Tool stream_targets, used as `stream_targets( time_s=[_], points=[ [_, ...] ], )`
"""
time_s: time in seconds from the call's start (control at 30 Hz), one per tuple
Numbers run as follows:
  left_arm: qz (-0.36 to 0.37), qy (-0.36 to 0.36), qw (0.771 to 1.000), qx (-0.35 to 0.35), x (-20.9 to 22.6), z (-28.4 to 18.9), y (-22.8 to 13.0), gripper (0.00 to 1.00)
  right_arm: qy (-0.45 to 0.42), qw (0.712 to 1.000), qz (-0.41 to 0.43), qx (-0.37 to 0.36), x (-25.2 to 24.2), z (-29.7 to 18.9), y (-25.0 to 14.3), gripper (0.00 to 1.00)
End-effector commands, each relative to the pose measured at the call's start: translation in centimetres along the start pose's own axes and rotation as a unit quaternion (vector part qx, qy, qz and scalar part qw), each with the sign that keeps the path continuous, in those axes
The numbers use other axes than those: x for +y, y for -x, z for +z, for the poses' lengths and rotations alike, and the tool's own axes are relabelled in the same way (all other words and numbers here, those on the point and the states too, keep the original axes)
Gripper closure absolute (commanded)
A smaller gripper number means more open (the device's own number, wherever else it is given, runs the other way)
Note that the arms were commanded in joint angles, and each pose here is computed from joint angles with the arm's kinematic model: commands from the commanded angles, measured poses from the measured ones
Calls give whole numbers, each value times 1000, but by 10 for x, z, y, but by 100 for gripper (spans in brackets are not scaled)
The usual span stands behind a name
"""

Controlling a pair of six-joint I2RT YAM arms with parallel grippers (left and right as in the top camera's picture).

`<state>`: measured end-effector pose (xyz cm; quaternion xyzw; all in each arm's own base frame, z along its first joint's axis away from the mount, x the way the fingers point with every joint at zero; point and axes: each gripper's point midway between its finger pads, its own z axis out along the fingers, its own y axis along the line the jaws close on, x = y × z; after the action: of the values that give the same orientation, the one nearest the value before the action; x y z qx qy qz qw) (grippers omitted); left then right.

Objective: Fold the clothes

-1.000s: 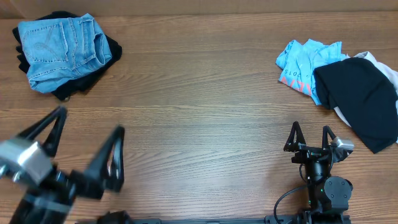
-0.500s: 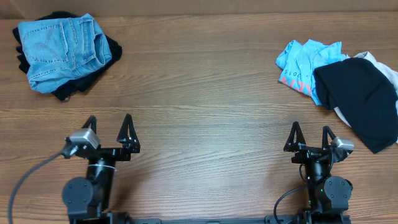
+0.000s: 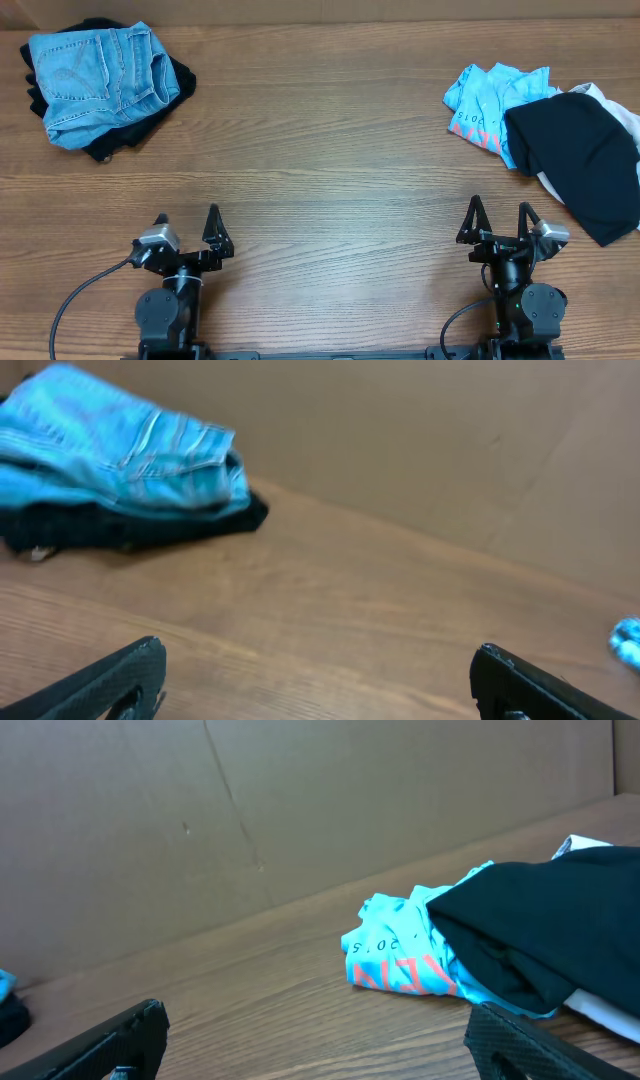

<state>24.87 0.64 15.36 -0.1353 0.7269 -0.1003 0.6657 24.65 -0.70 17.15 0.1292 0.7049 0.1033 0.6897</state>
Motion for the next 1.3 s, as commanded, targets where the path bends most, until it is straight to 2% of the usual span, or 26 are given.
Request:
stream_targets(
  time_s=[0.0, 1.27],
  points=[
    [23, 7, 1000, -15, 2, -3, 5, 0, -5, 1000, -3, -3, -3, 0, -1, 0],
    [24, -7, 1000, -10, -5, -3, 2, 0, -6, 1000, -3, -4, -3, 0, -1, 0]
  ],
)
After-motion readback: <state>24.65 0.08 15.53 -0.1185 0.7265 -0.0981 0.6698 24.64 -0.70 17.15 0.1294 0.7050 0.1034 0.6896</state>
